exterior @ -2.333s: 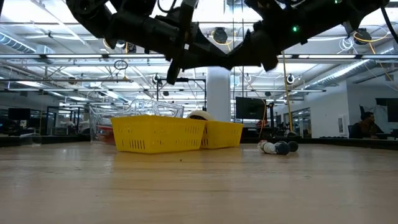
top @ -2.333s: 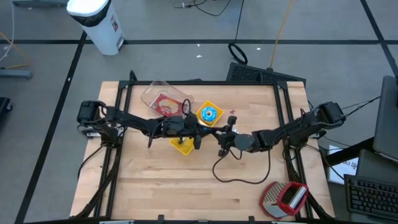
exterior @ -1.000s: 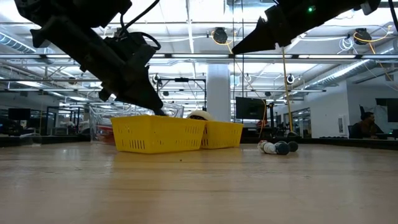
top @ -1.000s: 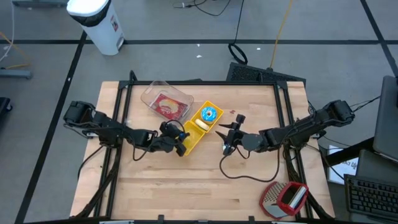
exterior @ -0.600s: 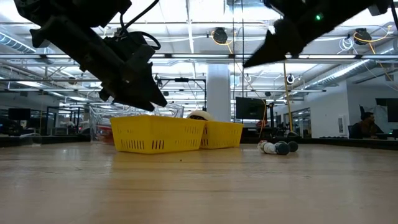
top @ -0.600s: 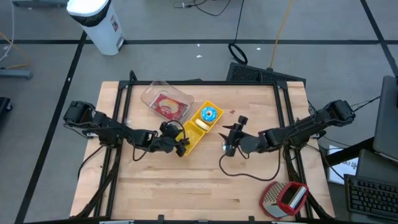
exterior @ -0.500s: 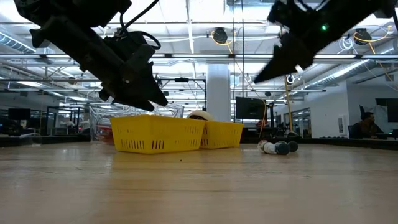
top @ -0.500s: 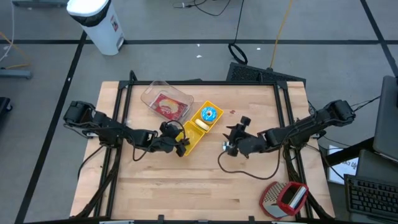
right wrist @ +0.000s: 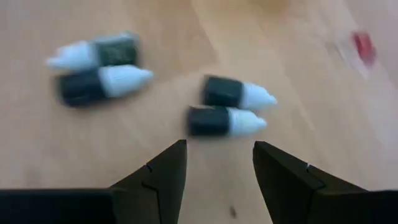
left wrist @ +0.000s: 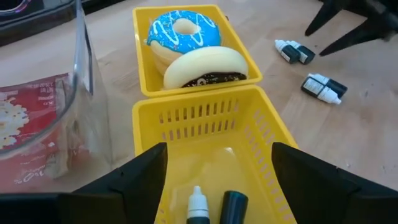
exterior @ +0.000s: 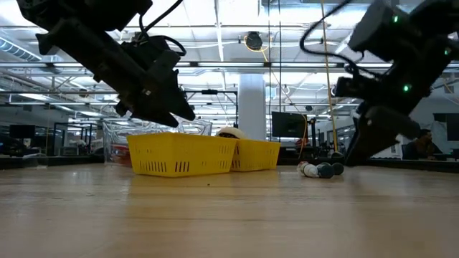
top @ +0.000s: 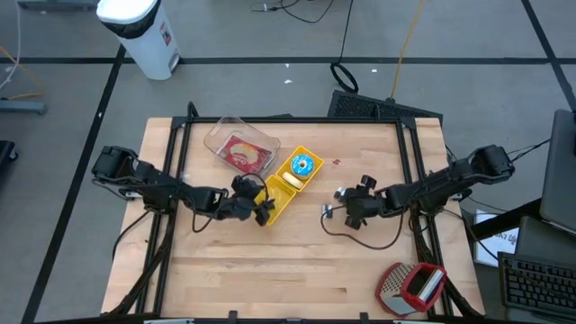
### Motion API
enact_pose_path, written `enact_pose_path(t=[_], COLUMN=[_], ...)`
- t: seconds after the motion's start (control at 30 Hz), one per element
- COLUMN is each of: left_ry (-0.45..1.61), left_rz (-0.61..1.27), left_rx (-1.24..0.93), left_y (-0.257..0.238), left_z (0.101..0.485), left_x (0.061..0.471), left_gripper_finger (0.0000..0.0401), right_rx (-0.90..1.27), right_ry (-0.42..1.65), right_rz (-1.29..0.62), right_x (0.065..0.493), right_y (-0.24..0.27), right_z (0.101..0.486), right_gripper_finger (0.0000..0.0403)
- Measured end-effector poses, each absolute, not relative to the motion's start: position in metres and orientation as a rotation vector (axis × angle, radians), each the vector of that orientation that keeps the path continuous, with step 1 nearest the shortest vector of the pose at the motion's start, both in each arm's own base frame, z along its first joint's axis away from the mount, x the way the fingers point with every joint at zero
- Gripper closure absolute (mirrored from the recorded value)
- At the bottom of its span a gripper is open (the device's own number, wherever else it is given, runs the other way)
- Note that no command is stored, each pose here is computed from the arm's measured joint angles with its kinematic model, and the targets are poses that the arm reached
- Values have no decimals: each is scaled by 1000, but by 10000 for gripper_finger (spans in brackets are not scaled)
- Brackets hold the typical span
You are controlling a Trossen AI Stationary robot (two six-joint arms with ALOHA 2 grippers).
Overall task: Pick & Place Food Item
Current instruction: Put the brown food coloring bottle into the bottom yellow bin
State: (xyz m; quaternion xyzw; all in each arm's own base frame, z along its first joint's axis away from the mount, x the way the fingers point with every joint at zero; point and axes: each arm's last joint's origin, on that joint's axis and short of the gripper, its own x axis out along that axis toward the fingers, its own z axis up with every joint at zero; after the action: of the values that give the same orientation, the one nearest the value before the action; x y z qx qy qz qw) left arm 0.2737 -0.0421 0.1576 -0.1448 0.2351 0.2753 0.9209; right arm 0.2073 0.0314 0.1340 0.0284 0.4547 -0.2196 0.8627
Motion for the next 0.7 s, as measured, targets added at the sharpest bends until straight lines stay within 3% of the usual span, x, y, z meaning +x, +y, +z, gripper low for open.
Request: enact_pose_path(t=[0.4, 0.7], left_ry=[475, 485], left_rz=[577, 556], left_rx=[-323, -336], left_y=[-33, -33], left_z=[158, 158], left_x=[276, 276], left_gripper_finger=[116, 125], right_rx=[240, 135], right_ry=[839, 822], right_rz=[-395, -431], right_x=[199, 196], right_y=[13, 11], right_z=[112, 108], right_gripper_finger=[167, 155])
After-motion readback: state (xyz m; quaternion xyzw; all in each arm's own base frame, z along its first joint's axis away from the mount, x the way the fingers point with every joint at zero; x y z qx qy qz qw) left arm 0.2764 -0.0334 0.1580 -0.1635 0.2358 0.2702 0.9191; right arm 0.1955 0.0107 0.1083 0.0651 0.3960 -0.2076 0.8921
